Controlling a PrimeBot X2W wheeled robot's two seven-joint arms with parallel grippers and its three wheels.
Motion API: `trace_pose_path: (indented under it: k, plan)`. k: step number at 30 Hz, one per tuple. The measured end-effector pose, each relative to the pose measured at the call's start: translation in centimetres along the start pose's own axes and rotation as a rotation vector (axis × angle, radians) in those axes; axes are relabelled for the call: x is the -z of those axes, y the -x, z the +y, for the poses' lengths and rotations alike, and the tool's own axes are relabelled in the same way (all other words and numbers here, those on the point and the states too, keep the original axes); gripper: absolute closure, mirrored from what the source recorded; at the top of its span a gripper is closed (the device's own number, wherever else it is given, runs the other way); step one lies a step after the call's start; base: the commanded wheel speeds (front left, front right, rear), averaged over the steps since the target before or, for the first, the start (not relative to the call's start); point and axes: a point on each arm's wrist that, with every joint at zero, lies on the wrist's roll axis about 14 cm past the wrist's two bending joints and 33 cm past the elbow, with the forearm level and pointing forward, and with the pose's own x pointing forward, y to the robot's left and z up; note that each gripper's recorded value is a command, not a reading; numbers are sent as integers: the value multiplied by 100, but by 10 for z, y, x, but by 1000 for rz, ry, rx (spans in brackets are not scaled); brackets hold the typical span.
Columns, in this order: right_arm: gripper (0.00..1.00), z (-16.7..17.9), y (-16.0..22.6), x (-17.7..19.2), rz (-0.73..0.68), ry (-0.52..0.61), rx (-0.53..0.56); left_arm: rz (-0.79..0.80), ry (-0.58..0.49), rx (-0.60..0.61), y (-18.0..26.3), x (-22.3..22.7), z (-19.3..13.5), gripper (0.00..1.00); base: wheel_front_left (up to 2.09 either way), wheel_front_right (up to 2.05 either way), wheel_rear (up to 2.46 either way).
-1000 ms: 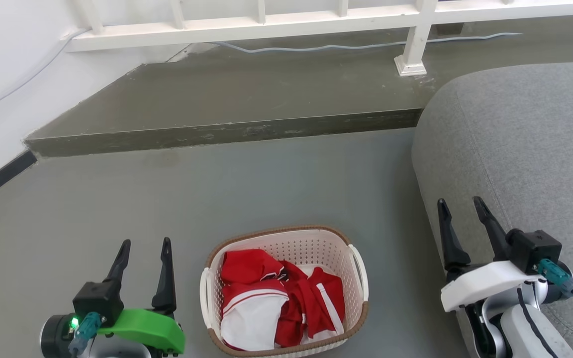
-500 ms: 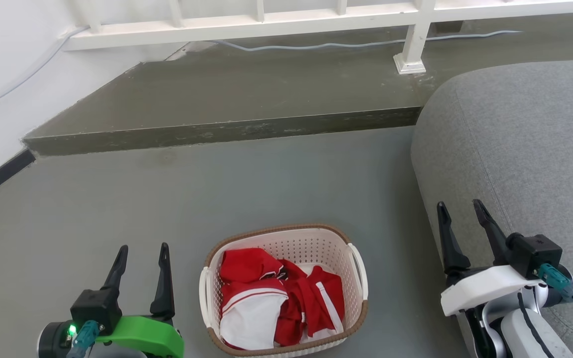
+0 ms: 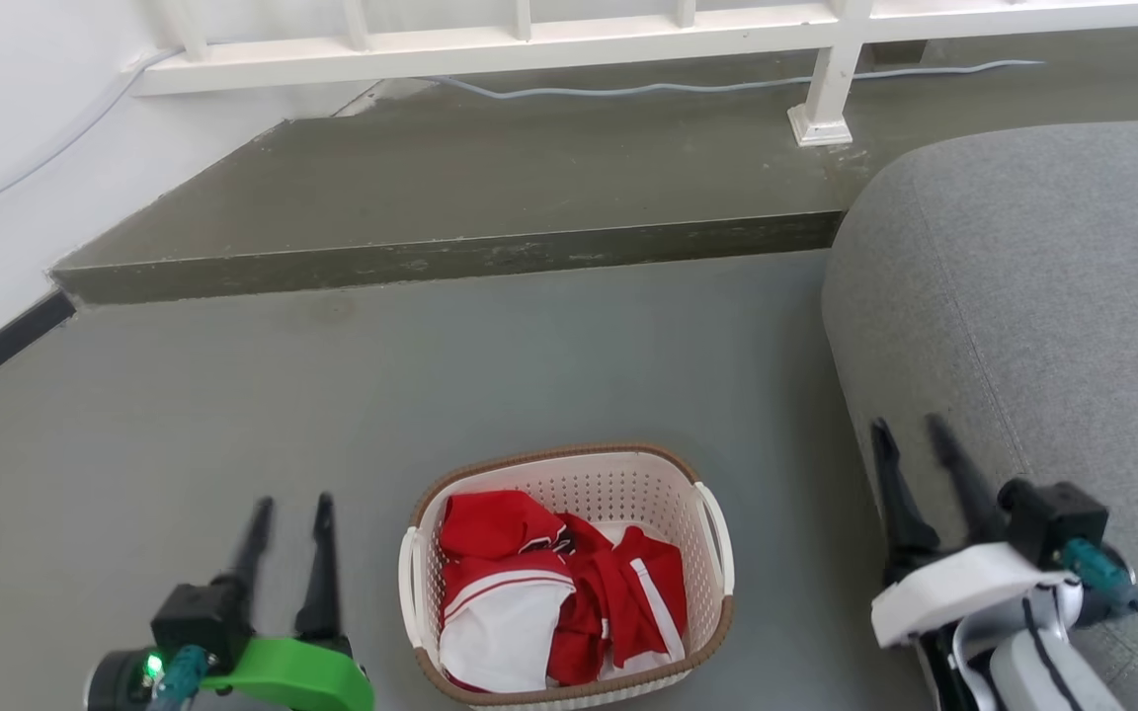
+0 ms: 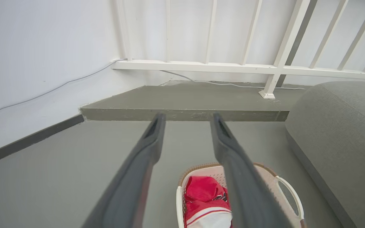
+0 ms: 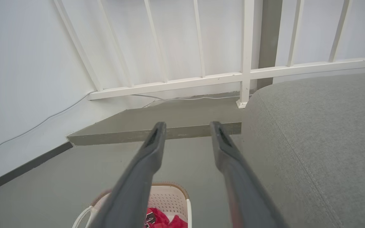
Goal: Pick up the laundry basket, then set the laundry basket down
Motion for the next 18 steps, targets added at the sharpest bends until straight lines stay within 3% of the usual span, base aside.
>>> trace_pose_path:
  k: [7, 18]
  plan:
    - [100, -2, 9, 15, 47, -42, 18, 46, 36, -8, 7, 13, 1, 100, 0, 0, 0]
    - [100, -8, 8, 16, 63, -218, 59, 66, 214, -46, 7, 15, 6, 100, 0, 0, 0]
